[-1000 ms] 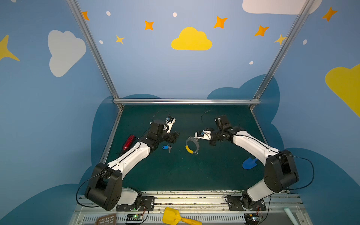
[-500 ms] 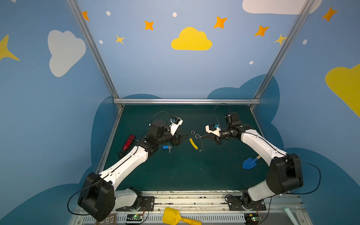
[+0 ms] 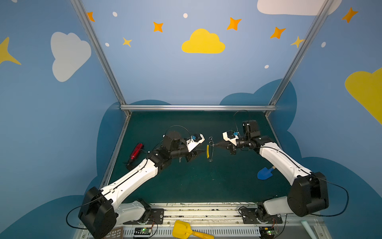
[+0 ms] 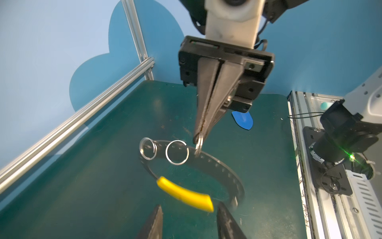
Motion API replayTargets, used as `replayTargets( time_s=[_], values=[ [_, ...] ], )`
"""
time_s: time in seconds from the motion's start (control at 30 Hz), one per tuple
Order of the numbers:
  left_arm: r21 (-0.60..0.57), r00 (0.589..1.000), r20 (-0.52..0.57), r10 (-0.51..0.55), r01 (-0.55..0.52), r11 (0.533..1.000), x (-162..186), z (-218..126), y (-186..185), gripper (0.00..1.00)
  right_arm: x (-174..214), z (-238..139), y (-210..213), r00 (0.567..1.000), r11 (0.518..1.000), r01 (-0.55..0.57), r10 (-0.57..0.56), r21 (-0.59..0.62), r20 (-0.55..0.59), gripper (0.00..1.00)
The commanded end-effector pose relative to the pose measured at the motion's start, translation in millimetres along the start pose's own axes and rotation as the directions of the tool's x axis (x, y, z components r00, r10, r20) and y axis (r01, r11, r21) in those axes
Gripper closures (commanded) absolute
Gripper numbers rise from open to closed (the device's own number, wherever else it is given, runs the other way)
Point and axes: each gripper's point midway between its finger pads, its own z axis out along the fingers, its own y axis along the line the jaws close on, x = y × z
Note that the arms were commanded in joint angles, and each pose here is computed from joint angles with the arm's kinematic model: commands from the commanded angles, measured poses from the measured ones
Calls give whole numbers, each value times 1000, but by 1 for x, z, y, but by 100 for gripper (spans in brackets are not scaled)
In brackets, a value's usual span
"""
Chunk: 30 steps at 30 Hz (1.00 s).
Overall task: Put the keys on the keyring
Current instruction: 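Bring the disc toward the left gripper and pinch a split ring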
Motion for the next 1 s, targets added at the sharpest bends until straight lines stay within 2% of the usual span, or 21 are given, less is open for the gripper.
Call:
replayTargets(
  time_s=[0.0,0.47,0.97],
  values=[
    [-12,996,38,80,-79,997,-22,-5,-2,59,-15,-5,7,999,1000,31,-30,-3,44,100],
    [16,984,22,177,-178,984,-35,13,-11,70,-22,-4,11,992,992,117,-118,41,31,100],
    [30,975,-20,219,-218,975,-32,21,-13,73,-24,2,15,986,984,166,-166,58,-8,100]
  ],
)
